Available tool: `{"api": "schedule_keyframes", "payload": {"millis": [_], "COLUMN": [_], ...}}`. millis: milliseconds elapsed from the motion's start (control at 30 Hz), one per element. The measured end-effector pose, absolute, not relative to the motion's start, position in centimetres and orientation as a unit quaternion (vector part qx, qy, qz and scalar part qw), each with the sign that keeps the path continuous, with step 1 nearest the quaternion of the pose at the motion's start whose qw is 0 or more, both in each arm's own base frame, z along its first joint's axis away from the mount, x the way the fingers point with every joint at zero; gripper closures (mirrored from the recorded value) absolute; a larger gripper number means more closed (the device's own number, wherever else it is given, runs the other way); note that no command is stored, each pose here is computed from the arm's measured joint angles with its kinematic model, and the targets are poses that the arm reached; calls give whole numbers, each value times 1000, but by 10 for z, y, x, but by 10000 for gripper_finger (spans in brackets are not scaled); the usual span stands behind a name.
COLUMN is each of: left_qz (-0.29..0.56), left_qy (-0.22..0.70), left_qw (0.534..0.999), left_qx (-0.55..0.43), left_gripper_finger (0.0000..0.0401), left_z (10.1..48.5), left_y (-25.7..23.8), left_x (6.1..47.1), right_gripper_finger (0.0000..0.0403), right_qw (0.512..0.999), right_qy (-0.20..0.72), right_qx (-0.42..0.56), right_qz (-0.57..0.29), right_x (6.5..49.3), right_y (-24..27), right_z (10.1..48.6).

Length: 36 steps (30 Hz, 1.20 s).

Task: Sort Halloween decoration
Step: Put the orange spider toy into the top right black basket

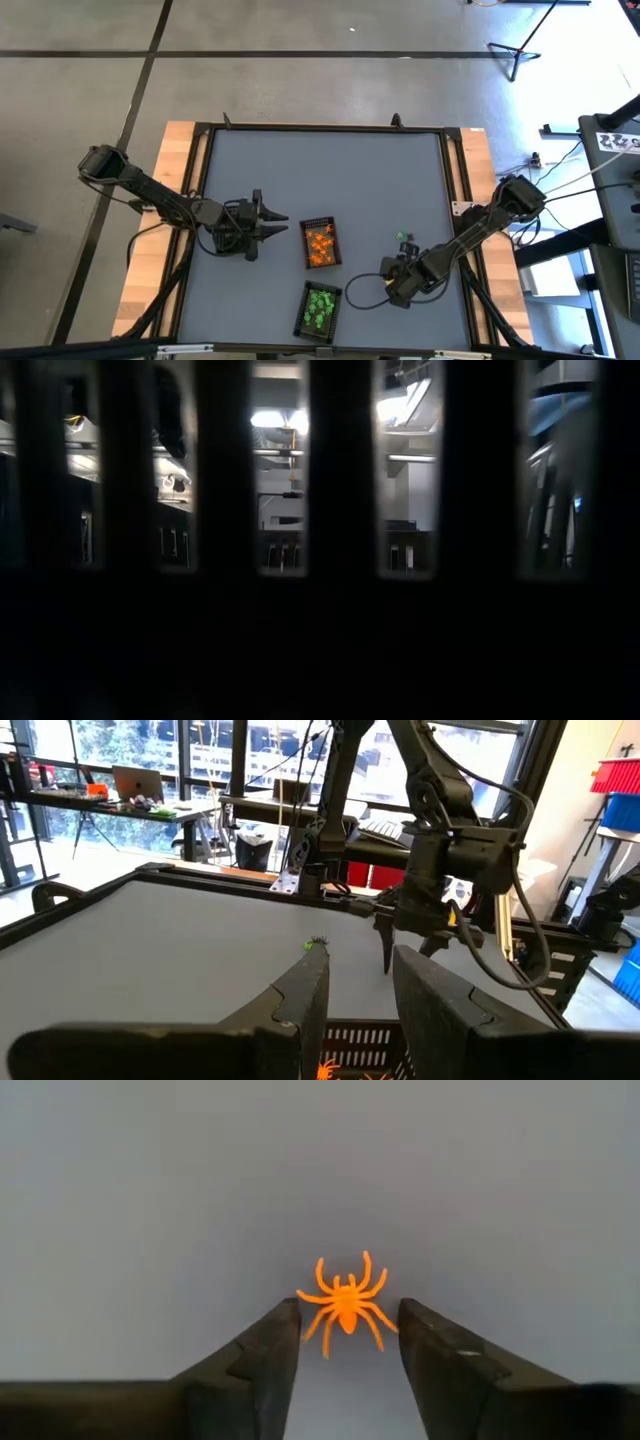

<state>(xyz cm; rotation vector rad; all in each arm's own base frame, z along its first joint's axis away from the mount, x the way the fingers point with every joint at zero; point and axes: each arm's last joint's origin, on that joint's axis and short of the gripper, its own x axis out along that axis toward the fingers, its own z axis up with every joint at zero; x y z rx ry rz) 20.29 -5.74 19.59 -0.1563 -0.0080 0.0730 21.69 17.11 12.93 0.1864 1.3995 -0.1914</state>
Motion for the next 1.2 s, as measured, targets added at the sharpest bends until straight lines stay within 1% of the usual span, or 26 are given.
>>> {"api": "schedule_keyframes", "payload": {"millis": [67, 133, 333, 400, 533, 667, 933, 1067, 1200], "left_qz": [37, 37, 36, 37, 37, 37, 37, 37, 37], "left_qy": [-4, -4, -4, -4, -4, -4, -3, -1, 4], "left_qw": [996, 996, 996, 996, 996, 996, 996, 997, 997], "left_qx": [-78, -78, -78, -78, -78, -78, -78, -74, -71], "left_gripper_finger": [295, 295, 295, 295, 295, 295, 295, 295, 295], "left_z": [196, 196, 196, 196, 196, 196, 196, 195, 194], "left_y": [-57, -57, -57, -57, -57, -57, -57, -57, -57], "left_x": [203, 203, 203, 203, 203, 203, 203, 203, 203], "right_gripper_finger": [246, 275, 379, 396, 389, 400, 401, 402, 402], "right_qw": [754, 755, 767, 773, 782, 786, 806, 830, 871], "right_qy": [645, 645, 630, 623, 611, 604, 578, 546, 485], "right_qx": [84, 84, 80, 77, 74, 78, 72, 45, 27], "right_qz": [-88, -85, -87, -91, -98, -108, -106, -105, -81], "right_x": [217, 217, 212, 210, 207, 209, 226, 247, 273], "right_y": [171, 171, 166, 164, 160, 154, 130, 117, 108], "right_z": [129, 130, 143, 147, 157, 162, 176, 197, 225]}}
